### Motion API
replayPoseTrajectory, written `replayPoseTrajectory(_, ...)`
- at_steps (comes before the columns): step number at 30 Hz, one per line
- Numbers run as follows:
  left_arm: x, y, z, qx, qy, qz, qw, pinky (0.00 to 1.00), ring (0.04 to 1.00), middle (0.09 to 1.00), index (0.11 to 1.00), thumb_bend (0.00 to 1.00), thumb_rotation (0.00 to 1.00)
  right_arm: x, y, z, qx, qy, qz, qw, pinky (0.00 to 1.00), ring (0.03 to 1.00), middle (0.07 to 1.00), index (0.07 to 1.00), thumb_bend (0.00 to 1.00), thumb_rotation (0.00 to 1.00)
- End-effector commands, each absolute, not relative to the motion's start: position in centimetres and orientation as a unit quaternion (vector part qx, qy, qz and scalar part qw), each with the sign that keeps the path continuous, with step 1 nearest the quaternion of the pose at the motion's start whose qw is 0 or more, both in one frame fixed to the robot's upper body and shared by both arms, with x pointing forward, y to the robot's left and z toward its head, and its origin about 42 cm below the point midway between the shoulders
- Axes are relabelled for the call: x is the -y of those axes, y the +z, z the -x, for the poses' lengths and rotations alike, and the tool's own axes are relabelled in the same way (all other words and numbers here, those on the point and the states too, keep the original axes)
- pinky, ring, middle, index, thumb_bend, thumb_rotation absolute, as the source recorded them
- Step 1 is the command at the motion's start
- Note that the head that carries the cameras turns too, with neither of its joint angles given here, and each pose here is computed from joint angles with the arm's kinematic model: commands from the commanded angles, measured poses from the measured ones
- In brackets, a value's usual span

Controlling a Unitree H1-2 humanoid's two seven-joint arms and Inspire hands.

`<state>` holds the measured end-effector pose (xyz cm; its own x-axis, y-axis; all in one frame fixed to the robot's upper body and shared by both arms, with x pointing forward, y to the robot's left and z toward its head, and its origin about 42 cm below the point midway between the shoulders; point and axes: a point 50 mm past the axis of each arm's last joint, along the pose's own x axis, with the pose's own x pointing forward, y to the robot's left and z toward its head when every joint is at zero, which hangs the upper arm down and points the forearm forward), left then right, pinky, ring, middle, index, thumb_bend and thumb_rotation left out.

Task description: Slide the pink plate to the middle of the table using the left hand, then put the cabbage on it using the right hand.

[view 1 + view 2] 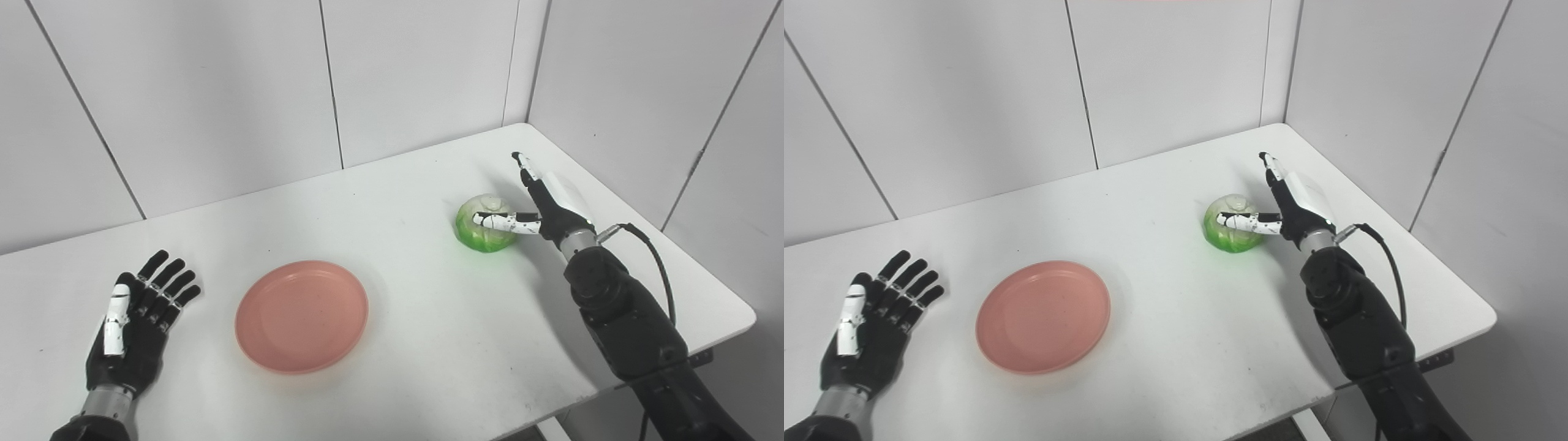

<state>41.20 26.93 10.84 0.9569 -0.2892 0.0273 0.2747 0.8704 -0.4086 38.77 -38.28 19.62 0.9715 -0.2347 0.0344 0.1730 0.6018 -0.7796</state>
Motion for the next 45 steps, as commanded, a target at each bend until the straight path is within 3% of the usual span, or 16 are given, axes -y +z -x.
replayPoseTrajectory(1, -27.9, 7.9, -39.2, -0.067, -0.129, 0.201, 0.969, 0.77, 0.794, 0.806, 0.801, 0.51, 0.82, 38.8, 22.8, -40.2, -0.001, -0.13, 0.44, 0.888, 0.88, 0.98, 1.0, 1.0, 1.0, 0.59)
replayPoseTrajectory(11, -27.9, 8.1, -39.1, -0.065, -0.129, 0.198, 0.969, 0.76, 0.791, 0.802, 0.798, 0.5, 0.83, 38.3, 22.5, -41.1, -0.051, -0.071, 0.434, 0.897, 0.88, 0.987, 1.0, 1.0, 1.0, 0.57)
replayPoseTrajectory(22, -27.9, 8.4, -39.0, -0.067, -0.129, 0.197, 0.97, 0.76, 0.793, 0.805, 0.803, 0.5, 0.82, 37.1, 22.0, -41.8, -0.064, -0.023, 0.457, 0.887, 0.9, 0.991, 1.0, 1.0, 1.0, 0.63)
replayPoseTrajectory(35, -27.8, 8.3, -38.8, -0.068, -0.132, 0.197, 0.969, 0.77, 0.796, 0.81, 0.807, 0.5, 0.83, 37.3, 20.4, -43.3, -0.087, -0.002, 0.431, 0.898, 0.87, 0.944, 0.972, 0.994, 1.0, 0.47)
replayPoseTrajectory(41, -27.8, 8.3, -38.9, -0.071, -0.13, 0.195, 0.969, 0.78, 0.807, 0.82, 0.816, 0.5, 0.84, 37.4, 19.4, -44.0, -0.067, -0.022, 0.389, 0.919, 0.78, 0.823, 0.852, 0.891, 1.0, 0.32)
replayPoseTrajectory(45, -27.9, 8.1, -38.9, -0.073, -0.129, 0.198, 0.969, 0.78, 0.803, 0.815, 0.815, 0.5, 0.84, 37.1, 18.7, -44.7, -0.074, -0.048, 0.338, 0.937, 0.59, 0.621, 0.642, 0.662, 0.92, 0.14)
